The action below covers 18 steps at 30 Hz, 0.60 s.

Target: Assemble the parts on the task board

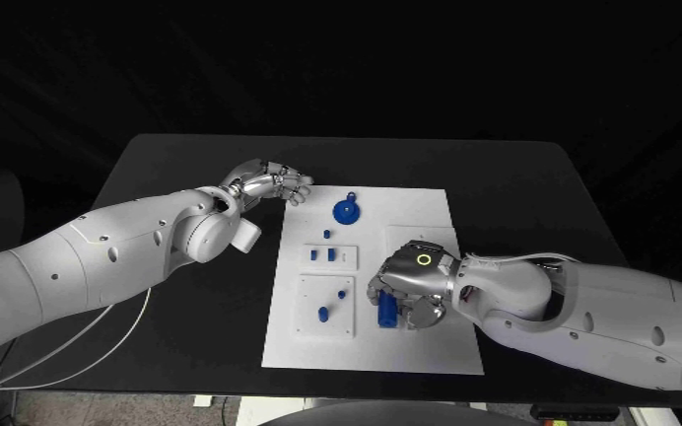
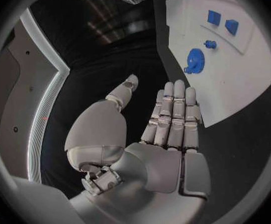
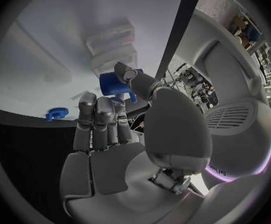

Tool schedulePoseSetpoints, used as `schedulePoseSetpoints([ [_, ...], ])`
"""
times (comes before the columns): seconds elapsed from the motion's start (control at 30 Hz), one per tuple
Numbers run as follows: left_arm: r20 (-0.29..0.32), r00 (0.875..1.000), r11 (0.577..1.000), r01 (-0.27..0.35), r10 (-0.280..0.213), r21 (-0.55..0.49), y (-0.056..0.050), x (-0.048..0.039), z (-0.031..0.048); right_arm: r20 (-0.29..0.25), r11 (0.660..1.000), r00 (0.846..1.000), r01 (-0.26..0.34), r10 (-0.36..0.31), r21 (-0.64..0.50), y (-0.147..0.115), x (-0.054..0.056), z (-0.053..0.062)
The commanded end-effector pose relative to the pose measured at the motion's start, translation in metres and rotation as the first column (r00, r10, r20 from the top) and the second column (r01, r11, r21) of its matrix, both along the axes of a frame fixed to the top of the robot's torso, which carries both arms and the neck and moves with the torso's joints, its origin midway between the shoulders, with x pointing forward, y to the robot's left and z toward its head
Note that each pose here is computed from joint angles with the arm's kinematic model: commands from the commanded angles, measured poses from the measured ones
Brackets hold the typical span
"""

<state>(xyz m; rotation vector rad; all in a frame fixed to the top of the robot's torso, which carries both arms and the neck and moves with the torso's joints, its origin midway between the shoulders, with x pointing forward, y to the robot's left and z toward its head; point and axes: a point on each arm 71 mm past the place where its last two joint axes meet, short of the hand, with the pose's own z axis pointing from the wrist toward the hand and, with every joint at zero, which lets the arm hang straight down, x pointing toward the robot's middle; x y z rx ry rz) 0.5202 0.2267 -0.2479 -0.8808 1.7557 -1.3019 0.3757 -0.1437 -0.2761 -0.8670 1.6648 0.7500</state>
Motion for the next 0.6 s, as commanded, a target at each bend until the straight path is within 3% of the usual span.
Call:
schedulePoseSetpoints([
  [0.03,-0.005,1.000,1.000,0.014,-0.014,-0.011,-0.0016,-0.0006,0.0003,-0.019,1.000,1.000,-0.009,0.008,-0.018,-0.0019,-0.0010,-0.0020],
  [0.6,-0.006,1.000,1.000,0.014,-0.014,-0.011,-0.0019,-0.0006,0.0003,-0.027,1.000,1.000,-0.014,0.013,-0.017,-0.0009,-0.0027,-0.0027],
])
